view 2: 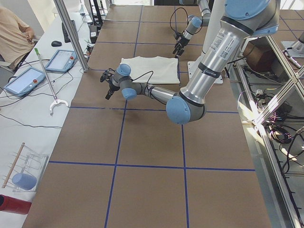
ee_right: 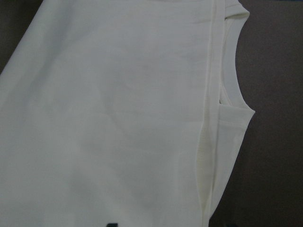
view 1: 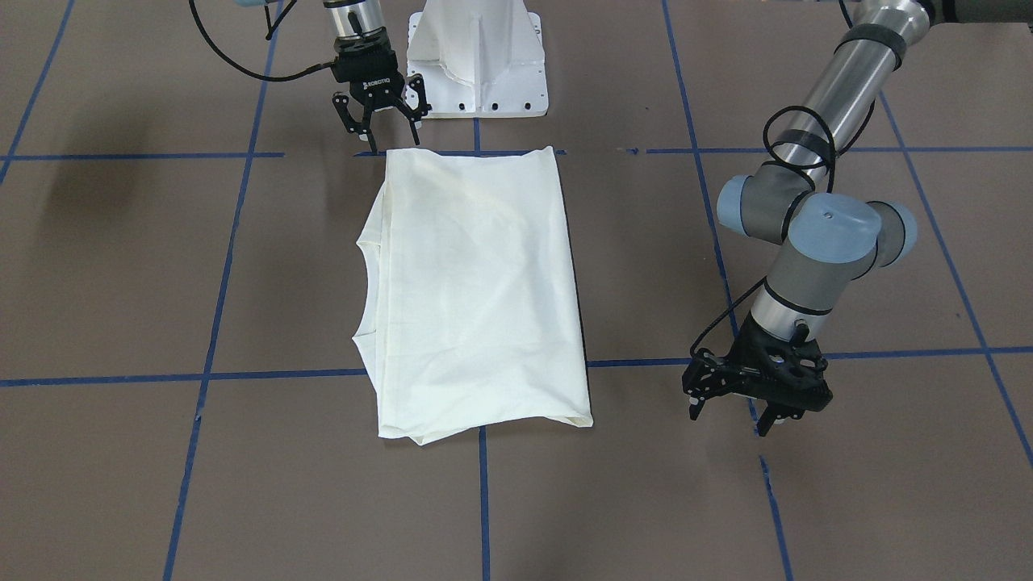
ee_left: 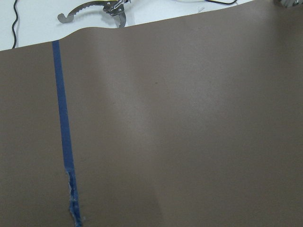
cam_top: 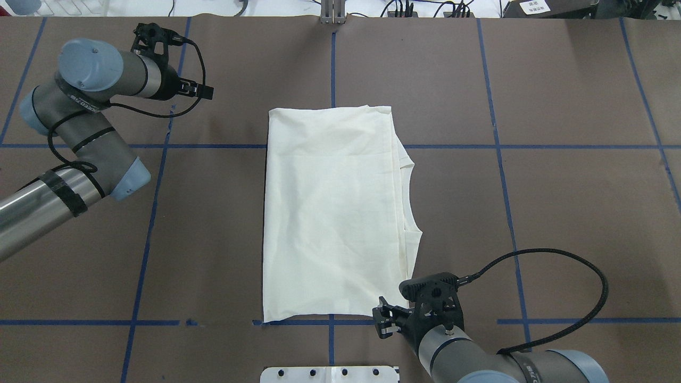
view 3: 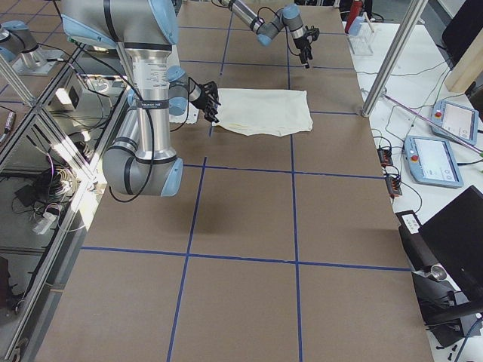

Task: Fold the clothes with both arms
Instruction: 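Lower the left gripper to the shirt's near corner while the right gripper repositions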

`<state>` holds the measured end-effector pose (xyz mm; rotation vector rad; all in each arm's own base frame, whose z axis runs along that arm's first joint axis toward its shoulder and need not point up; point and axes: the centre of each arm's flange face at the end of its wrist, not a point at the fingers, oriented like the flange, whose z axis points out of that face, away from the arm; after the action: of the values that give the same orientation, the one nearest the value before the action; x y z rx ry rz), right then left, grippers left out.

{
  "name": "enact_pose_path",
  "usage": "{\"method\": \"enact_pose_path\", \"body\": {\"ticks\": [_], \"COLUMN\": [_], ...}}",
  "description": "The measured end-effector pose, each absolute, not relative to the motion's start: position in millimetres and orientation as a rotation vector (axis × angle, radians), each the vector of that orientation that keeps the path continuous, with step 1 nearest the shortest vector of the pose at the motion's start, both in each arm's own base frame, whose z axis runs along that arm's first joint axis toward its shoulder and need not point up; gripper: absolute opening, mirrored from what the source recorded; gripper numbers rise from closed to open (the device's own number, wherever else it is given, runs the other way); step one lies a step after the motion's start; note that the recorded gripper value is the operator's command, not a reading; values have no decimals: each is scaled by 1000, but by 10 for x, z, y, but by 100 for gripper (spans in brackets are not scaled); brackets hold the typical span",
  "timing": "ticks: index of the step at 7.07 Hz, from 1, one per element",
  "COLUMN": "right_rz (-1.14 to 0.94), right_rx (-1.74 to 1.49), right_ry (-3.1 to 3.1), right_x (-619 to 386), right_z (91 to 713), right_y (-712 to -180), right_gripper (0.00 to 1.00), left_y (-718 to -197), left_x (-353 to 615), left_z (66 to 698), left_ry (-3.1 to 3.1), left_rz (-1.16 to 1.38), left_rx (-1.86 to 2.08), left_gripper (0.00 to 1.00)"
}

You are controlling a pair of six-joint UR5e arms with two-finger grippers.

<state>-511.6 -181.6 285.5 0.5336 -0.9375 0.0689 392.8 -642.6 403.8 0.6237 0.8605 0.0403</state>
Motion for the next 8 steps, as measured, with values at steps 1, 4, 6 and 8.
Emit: {"method": "enact_pose_path", "body": {"ticks": [1,4,6,8], "right_rz": [116,359,542,614], "right_rx": [499,386,308,286], "right_ry": [-1034,-1186,-1151,-1135], "right_x": [-5015,-4739,-4684,-4649], "right_z": [2832,2981,3039,3061], "right_y": [-1936,-2183,-2381,-2483], "right_gripper": [100,96,94,94], "left_y": [-6405,-5670,-4659,-3721], "left_x": [3920,3886,3797,4034], "left_z": [3950,3523,3330,3187], "left_ry": [883,1110,1242,1312], "left_rz": [15,-127,-229,-387], "left_rx": [618,462,335,216], "left_gripper": [100,100,100,93]}}
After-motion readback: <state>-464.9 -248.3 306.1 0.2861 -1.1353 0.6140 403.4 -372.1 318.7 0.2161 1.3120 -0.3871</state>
